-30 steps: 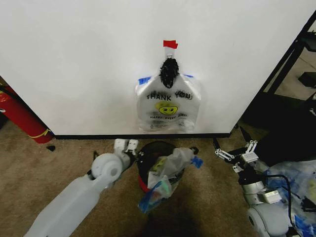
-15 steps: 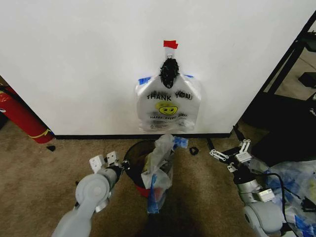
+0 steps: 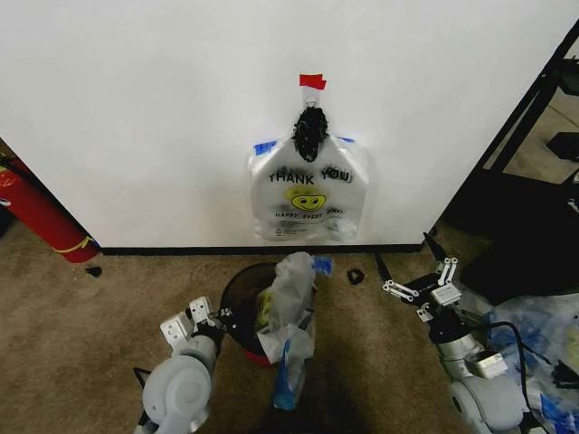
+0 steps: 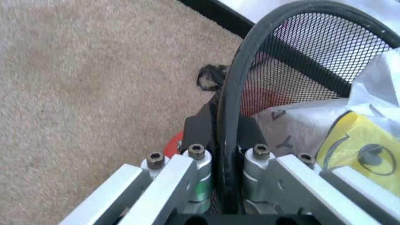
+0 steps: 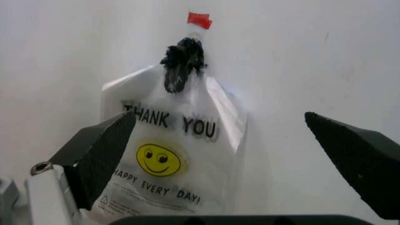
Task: Pick up the garbage bag from the wall and place it over the trash bin.
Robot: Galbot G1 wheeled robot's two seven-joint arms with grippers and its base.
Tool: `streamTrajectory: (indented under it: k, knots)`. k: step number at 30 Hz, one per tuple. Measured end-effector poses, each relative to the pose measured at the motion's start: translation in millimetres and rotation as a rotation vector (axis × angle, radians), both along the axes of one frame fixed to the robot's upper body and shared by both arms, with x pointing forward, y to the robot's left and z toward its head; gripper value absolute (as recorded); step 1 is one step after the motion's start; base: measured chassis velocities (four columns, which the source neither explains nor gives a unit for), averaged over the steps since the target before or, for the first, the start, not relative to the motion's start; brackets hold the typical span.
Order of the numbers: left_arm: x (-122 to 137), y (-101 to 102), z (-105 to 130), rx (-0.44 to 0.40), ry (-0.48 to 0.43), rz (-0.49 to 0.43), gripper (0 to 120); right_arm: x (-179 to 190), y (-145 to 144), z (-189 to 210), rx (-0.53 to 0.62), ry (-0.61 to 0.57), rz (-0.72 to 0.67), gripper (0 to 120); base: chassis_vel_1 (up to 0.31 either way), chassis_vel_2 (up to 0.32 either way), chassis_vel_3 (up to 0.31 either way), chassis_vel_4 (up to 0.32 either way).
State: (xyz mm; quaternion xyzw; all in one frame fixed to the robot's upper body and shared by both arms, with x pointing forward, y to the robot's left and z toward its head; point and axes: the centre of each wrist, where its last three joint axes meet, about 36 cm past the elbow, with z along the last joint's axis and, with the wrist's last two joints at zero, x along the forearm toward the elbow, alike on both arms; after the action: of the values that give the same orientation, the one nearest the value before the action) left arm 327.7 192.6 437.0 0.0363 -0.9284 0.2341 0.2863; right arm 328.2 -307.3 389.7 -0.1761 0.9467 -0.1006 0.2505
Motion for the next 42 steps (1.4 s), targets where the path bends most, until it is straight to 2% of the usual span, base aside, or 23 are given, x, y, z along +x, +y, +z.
streamTrajectory:
  k: [4, 8, 14, 24, 29, 30, 32, 33, 35, 36, 39, 42]
  knots:
    - [-2, -6, -7, -0.019, 0.003, 0.01, 2, 0, -2, 2, -0.006, -0.009, 0.007, 100, 0.0, 0.0, 0.0, 0.0]
    - [-7, -9, -16, -0.049, -0.041, 0.012, 2, -1, -1, 3, -0.007, -0.014, 0.015, 100, 0.0, 0.0, 0.0, 0.0]
    - [-14, -16, -33, 0.004, -0.053, 0.018, 2, -1, 1, 2, -0.008, -0.016, 0.029, 100, 0.0, 0.0, 0.0, 0.0]
    - [-16, -21, -35, 0.035, -0.049, -0.007, 3, 1, 1, 4, -0.01, -0.025, 0.033, 100, 0.0, 0.0, 0.0, 0.0]
    - [-17, -19, -30, 0.066, -0.079, -0.013, 23, 1, 1, 0, -0.008, -0.024, 0.032, 100, 0.0, 0.0, 0.0, 0.0]
    - [-17, -19, -30, 0.066, -0.079, -0.013, 23, 1, 1, 0, -0.008, -0.024, 0.032, 100, 0.0, 0.0, 0.0, 0.0]
    - [-21, -17, -23, 0.101, -0.131, -0.03, 34, 1, 1, -1, -0.008, -0.023, 0.032, 100, 0.0, 0.0, 0.0, 0.0]
    - [-22, -16, -22, 0.107, -0.14, -0.036, 34, 1, 1, -1, -0.008, -0.022, 0.032, 100, 0.0, 0.0, 0.0, 0.0]
    - [-26, -12, -14, 0.148, -0.203, -0.074, 44, 1, 1, -2, -0.008, -0.022, 0.032, 100, 0.0, 0.0, 0.0, 0.0]
    - [-30, -7, -8, 0.196, -0.267, -0.118, 50, 2, 2, -2, -0.007, -0.023, 0.032, 100, 0.0, 0.0, 0.0, 0.0]
    - [-34, -4, -4, 0.229, -0.303, -0.153, 57, 3, 3, -2, -0.007, -0.024, 0.033, 100, 0.0, 0.0, 0.0, 0.0]
    - [-50, 3, 18, 0.259, -0.396, -0.306, 72, 7, 4, -3, -0.006, -0.021, 0.031, 100, 0.0, 0.0, 0.0, 0.0]
